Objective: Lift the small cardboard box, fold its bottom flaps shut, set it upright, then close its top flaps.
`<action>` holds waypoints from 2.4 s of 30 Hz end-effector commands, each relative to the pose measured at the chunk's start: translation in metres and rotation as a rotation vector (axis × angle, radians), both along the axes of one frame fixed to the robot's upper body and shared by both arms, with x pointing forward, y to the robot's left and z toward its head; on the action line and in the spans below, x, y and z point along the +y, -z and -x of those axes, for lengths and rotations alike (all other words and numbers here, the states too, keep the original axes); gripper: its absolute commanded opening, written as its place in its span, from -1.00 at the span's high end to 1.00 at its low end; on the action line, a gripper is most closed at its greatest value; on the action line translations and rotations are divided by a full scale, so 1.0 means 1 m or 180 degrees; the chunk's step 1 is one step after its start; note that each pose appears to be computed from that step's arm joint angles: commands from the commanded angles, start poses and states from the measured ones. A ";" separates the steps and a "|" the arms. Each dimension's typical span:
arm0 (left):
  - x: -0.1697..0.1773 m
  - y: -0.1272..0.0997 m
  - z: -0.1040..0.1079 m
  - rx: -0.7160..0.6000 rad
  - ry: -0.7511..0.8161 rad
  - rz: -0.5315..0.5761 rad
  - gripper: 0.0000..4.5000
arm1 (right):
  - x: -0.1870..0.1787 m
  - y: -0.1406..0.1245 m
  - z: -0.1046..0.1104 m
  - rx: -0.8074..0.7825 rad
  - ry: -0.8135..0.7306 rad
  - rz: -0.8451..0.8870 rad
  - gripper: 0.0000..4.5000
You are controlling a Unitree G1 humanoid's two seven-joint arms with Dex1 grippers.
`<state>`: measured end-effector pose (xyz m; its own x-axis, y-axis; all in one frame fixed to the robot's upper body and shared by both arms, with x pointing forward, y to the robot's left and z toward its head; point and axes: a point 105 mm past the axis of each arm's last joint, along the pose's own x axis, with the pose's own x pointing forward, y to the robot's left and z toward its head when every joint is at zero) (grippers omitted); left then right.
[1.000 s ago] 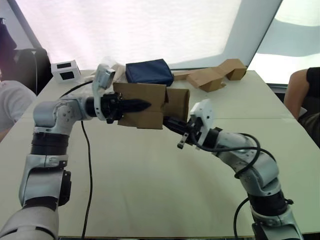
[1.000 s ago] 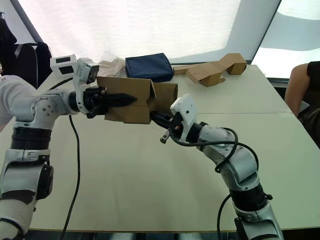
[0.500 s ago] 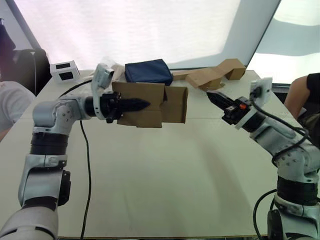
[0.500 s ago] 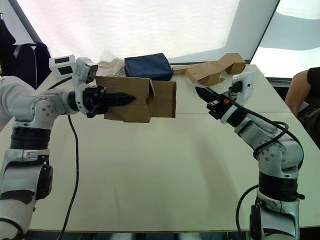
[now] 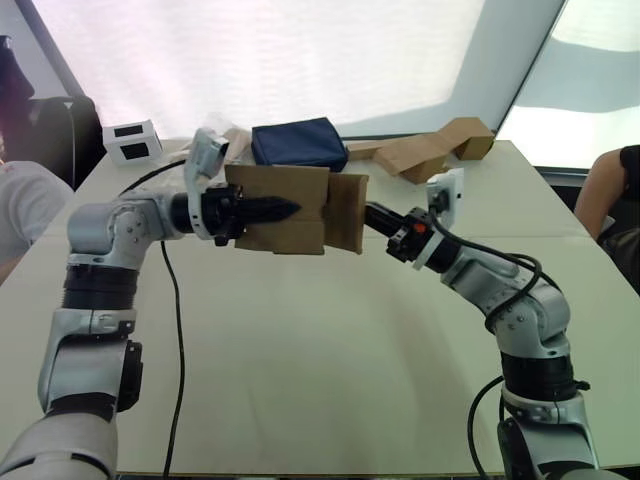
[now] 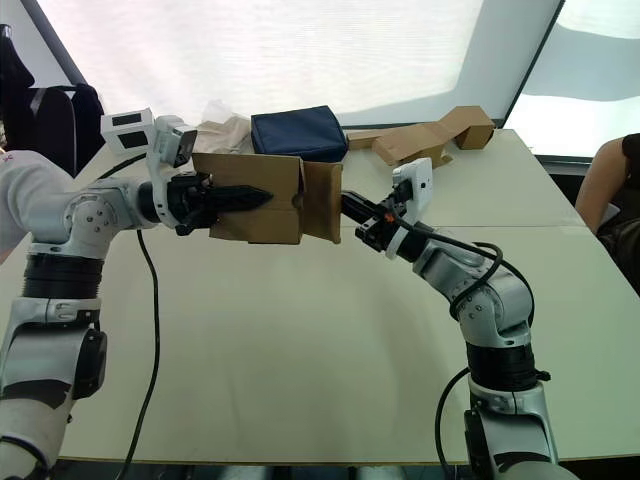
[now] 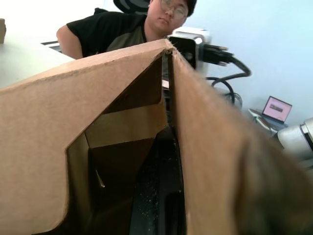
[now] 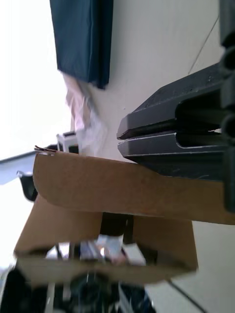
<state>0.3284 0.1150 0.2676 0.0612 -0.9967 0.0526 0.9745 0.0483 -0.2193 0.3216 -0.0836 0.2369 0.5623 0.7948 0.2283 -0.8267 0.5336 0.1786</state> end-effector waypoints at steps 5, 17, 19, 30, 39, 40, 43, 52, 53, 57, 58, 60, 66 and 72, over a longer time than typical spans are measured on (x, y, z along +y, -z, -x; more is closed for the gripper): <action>-0.002 -0.012 0.000 -0.0155 0.0040 0.0012 1.00 | 0.004 -0.014 0.016 0.0105 -0.0221 -0.0615 0.98; -0.001 -0.013 0.001 -0.0148 0.0041 0.0033 1.00 | -0.002 -0.002 0.014 0.0731 -0.0510 -0.1846 0.13; 0.000 -0.014 0.002 -0.0144 0.0040 0.0034 1.00 | -0.001 0.000 0.013 0.0772 -0.0526 -0.1886 0.13; 0.001 -0.016 0.002 -0.0146 0.0007 0.0040 1.00 | 0.010 0.002 0.013 0.0892 -0.0624 -0.2118 0.13; -0.001 -0.015 0.003 -0.0153 0.0015 0.0069 1.00 | 0.013 0.003 0.010 0.0901 -0.0582 -0.2143 0.98; -0.002 -0.015 0.003 -0.0154 0.0019 0.0072 1.00 | 0.014 0.003 0.010 0.0903 -0.0578 -0.2151 0.98; -0.003 -0.014 0.004 -0.0154 0.0025 0.0080 1.00 | 0.015 0.001 0.010 0.0909 -0.0574 -0.2202 0.98; -0.003 -0.015 0.003 -0.0169 -0.0022 0.0114 1.00 | 0.019 -0.002 0.012 0.0933 -0.0599 -0.2294 0.98; -0.003 -0.015 0.003 -0.0170 -0.0028 0.0117 1.00 | 0.019 -0.001 0.011 0.0936 -0.0581 -0.2290 0.98; -0.002 -0.017 0.003 -0.0156 -0.0016 0.0151 1.00 | 0.016 0.003 0.010 0.0980 -0.0561 -0.2311 0.52; -0.002 -0.018 0.004 -0.0148 -0.0006 0.0167 1.00 | 0.016 0.004 0.010 0.0999 -0.0565 -0.2315 0.35; -0.002 -0.019 0.005 -0.0132 0.0010 0.0190 1.00 | 0.016 0.006 0.010 0.1041 -0.0583 -0.2353 0.10; -0.002 -0.018 0.005 -0.0121 0.0015 0.0187 1.00 | 0.017 0.005 0.012 0.1087 -0.0658 -0.2467 0.10; -0.004 -0.016 0.006 -0.0117 0.0031 0.0180 1.00 | 0.020 0.005 0.013 0.1105 -0.0667 -0.2494 0.33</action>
<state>0.3287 0.1116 0.2707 0.0725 -0.9938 0.0842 0.9697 0.0505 -0.2389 0.3140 -0.0664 0.2212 0.5918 0.5858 0.5537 -0.6991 0.0311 0.7144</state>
